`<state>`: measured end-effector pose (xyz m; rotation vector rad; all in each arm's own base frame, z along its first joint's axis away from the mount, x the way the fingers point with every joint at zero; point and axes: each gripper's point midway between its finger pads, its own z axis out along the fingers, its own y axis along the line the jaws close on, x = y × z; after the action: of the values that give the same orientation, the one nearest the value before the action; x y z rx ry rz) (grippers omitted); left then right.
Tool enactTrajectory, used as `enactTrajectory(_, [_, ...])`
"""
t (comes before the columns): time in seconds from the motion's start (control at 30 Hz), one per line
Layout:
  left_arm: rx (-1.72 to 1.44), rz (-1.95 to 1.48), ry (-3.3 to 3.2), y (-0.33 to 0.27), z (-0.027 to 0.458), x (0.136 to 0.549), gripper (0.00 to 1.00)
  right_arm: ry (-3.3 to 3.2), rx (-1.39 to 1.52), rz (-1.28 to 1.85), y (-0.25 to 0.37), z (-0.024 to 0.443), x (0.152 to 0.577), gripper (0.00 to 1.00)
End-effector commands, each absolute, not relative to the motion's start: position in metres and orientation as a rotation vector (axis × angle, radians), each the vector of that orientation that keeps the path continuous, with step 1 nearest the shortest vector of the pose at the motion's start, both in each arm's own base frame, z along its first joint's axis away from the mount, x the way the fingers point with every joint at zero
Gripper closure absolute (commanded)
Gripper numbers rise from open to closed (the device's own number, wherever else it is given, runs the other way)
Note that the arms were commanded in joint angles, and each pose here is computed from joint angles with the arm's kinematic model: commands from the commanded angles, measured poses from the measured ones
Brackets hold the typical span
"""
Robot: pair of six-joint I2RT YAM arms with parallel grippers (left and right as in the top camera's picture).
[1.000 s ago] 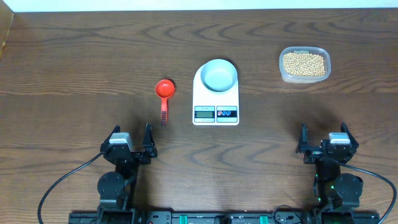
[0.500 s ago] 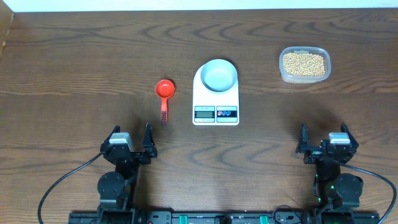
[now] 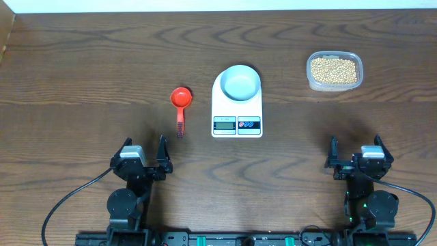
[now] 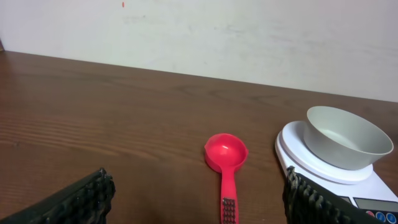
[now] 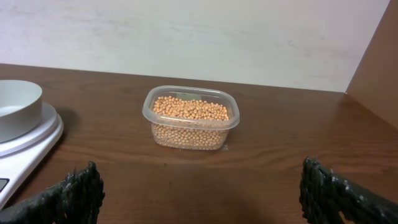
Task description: Scoop item into bowl and weigh 50g on scale
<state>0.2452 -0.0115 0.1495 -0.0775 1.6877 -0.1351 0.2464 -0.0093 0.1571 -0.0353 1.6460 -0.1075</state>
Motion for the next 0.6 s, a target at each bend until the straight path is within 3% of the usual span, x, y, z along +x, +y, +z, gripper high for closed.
enactTrajectory(0.0, [-0.095, -0.090, 1.745, -0.0048, 0.1320, 0.2442, 0.11, 1.651, -0.059, -0.106, -0.0060, 0.1554, 0.2464, 0.01])
enactTrajectory(0.57, [-0.095, -0.091, 1.731, -0.0048, 0.1384, 0.2441, 0.11, 1.651, -0.059, -0.106, -0.0060, 0.1554, 0.2464, 0.01])
